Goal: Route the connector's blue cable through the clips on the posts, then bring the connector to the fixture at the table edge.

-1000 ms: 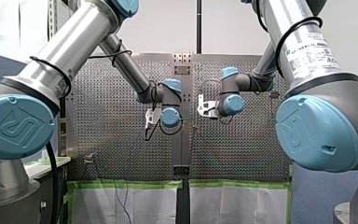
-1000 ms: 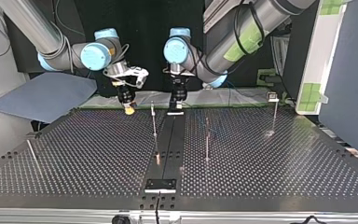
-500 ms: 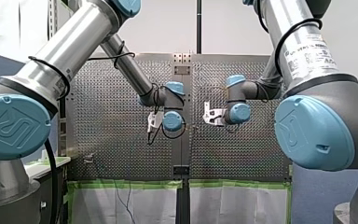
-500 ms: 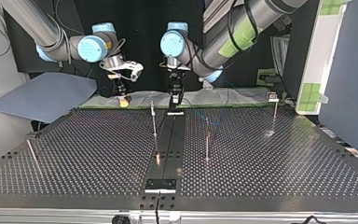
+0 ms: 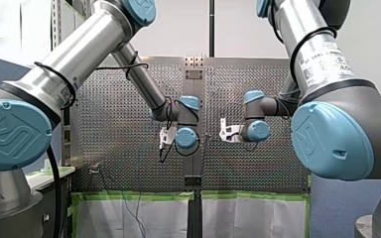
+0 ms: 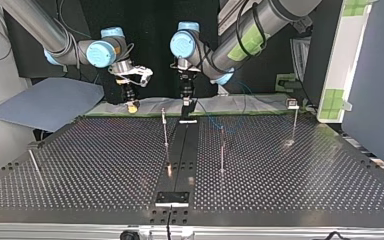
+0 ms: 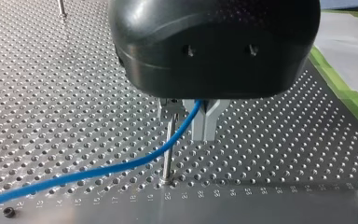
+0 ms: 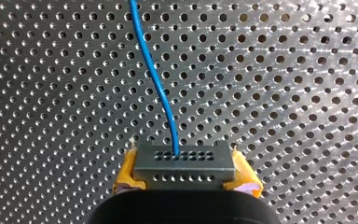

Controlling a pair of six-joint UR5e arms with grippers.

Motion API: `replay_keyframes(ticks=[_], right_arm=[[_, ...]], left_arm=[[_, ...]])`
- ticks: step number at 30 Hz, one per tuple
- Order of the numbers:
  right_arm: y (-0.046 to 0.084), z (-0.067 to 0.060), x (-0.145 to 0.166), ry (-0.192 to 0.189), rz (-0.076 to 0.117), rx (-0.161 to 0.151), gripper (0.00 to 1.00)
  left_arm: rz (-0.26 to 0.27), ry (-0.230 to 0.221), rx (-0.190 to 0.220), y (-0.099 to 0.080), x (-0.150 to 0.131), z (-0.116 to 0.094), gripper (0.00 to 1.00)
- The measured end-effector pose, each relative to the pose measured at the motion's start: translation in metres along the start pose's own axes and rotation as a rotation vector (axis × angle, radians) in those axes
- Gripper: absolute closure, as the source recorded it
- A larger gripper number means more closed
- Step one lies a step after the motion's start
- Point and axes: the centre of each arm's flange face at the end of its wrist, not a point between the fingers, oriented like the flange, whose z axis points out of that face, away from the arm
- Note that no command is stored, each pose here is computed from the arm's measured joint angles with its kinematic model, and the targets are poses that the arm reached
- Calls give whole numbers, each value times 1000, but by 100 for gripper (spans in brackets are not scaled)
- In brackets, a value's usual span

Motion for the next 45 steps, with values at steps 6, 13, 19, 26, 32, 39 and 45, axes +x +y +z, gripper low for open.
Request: replay_keyframes(ticks=[6, 13, 19, 26, 32, 39, 45], right_arm=[[5, 5, -11, 6, 0, 9, 100], [15, 10, -19, 16, 3, 3, 100], [28, 14, -19, 36, 9, -1, 100], [44, 17, -18, 51, 12, 7, 100], [51, 19, -18, 56, 16, 17, 100], [60, 21, -18, 69, 32, 18, 100], [67, 23, -18, 84, 56, 21, 100]], left_arm=[[-8, -11, -3, 0, 0, 3, 100], [-16, -23, -6, 2, -1, 7, 100], [-17, -24, -11, 5, -1, 10, 100], [-15, -20, -4, 3, 3, 12, 100], [-27, -16, 5, -6, 13, 19, 100], [-47, -27, 10, -12, 8, 31, 100], [-53, -20, 26, -14, 16, 37, 100]])
